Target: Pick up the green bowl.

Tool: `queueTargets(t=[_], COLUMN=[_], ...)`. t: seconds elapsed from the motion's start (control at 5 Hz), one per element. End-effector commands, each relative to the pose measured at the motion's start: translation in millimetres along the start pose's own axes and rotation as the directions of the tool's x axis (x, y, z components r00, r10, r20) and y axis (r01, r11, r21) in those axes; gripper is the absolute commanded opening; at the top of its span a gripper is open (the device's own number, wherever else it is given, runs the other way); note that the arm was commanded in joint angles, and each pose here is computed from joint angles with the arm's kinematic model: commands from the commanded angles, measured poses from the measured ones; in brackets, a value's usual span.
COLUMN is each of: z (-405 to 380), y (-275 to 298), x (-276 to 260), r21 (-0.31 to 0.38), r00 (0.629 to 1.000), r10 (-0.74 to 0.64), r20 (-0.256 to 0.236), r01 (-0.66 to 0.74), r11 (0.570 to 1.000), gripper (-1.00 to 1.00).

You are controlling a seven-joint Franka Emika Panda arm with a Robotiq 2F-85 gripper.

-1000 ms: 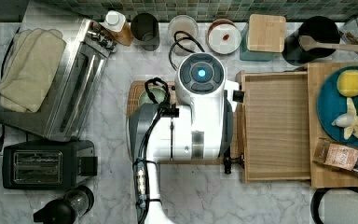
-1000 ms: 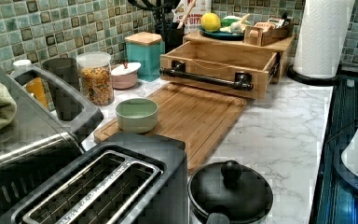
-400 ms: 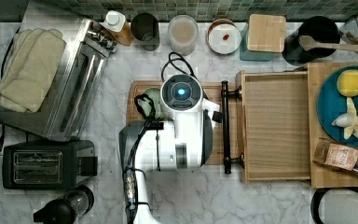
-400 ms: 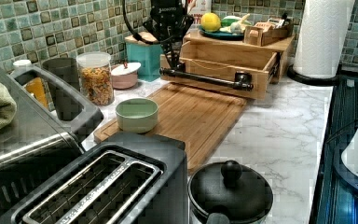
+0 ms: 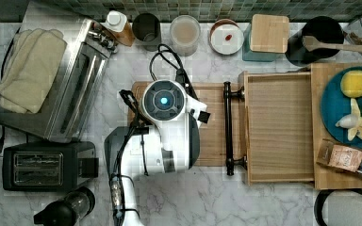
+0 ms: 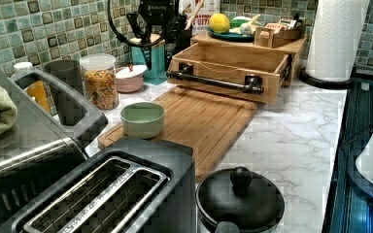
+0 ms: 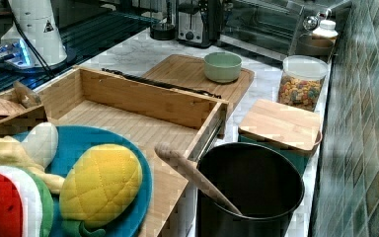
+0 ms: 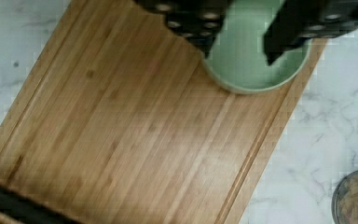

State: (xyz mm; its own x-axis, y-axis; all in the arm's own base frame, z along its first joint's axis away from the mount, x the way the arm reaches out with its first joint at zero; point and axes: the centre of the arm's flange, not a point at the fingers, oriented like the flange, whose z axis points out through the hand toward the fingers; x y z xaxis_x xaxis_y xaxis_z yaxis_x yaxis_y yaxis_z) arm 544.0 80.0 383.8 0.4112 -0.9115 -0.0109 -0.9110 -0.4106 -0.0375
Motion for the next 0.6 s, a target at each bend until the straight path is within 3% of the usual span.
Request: queueTargets(t=[0.2, 0.6], z=[23.8, 61.1], y=[-18.1, -12.3], x=[-35.6, -49.9], r21=[-0.016, -0.048], r00=[1.000, 0.998], r10=[-0.025, 0.057], r20=[0.010, 0.010], r01=[0.025, -0.057], r11=[1.000, 0.997], gripper=[1.00, 1.00])
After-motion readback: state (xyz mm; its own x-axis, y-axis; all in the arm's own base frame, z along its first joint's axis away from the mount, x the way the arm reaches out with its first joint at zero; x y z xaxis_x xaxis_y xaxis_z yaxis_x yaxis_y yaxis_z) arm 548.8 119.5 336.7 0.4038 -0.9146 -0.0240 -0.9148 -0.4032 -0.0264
